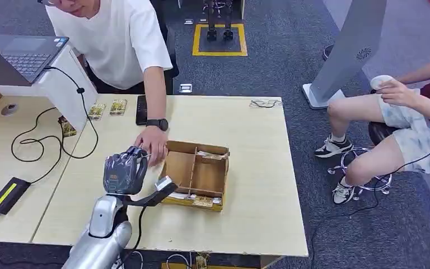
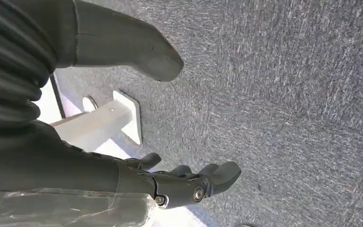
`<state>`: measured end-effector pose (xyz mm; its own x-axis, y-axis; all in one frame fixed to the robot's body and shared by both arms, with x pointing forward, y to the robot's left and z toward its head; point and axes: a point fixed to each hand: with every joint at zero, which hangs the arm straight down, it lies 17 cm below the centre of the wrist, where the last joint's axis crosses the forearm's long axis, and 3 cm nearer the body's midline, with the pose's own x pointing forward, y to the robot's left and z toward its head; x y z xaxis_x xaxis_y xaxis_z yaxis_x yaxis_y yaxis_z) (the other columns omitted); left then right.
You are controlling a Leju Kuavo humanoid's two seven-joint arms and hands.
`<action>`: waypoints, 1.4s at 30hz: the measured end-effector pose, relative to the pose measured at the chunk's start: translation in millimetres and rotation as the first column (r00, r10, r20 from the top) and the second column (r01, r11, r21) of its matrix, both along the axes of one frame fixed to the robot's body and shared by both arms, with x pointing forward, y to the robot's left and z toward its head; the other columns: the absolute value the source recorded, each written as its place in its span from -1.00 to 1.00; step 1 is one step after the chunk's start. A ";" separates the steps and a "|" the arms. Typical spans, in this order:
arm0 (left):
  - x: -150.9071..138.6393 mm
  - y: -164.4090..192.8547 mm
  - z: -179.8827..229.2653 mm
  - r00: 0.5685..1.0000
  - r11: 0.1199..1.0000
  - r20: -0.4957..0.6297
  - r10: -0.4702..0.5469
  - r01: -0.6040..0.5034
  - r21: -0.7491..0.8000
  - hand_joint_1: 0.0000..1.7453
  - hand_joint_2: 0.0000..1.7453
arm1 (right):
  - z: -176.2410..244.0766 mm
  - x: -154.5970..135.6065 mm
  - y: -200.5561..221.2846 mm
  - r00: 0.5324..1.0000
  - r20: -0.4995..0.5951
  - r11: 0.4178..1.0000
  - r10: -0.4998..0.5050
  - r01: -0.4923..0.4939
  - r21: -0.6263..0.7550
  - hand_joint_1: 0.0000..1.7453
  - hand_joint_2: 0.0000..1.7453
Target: Pass the card to the sensor for recognition and then transmit it.
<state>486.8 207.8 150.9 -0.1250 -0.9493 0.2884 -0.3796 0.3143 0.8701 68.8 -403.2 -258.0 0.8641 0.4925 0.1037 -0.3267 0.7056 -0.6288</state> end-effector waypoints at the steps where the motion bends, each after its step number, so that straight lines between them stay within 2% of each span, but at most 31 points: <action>1: 0.6 -0.9 5.4 1.000 1.000 0.014 -0.005 0.005 -0.005 1.00 1.00 | 0.0 0.3 0.6 1.000 0.004 1.000 -0.004 0.004 0.003 -1.00 1.00; 9: 15.6 -6.3 50.4 0.995 1.000 0.102 -0.018 0.019 -0.016 1.00 1.00 | 0.8 7.7 2.6 1.000 0.021 1.000 -0.007 0.007 0.009 -1.00 1.00; 16: 22.7 -7.2 67.0 0.991 1.000 0.132 -0.017 0.019 -0.010 1.00 1.00 | 0.9 9.4 3.1 1.000 0.022 1.000 -0.010 0.010 0.008 -1.00 1.00; 25: 24.4 -7.6 68.9 0.991 1.000 0.134 -0.018 0.019 -0.007 1.00 1.00 | 0.5 8.0 3.9 1.000 0.017 1.000 -0.013 0.013 0.008 -1.00 1.00; 26: 24.6 -8.1 68.8 0.991 1.000 0.132 -0.019 0.020 -0.007 0.94 1.00 | 0.4 7.8 3.9 1.000 0.016 1.000 -0.014 0.013 0.008 -1.00 1.00; 27: 24.8 -8.3 68.2 0.991 1.000 0.129 -0.019 0.021 -0.009 -1.00 1.00 | 0.4 7.8 3.8 1.000 0.016 1.000 -0.013 0.013 0.007 -1.00 1.00; 42: 14.9 -12.6 63.7 0.987 0.997 0.154 -0.044 0.054 -0.063 -1.00 1.00 | 1.4 7.2 1.8 1.000 0.016 1.000 -0.008 0.008 -0.006 -1.00 1.00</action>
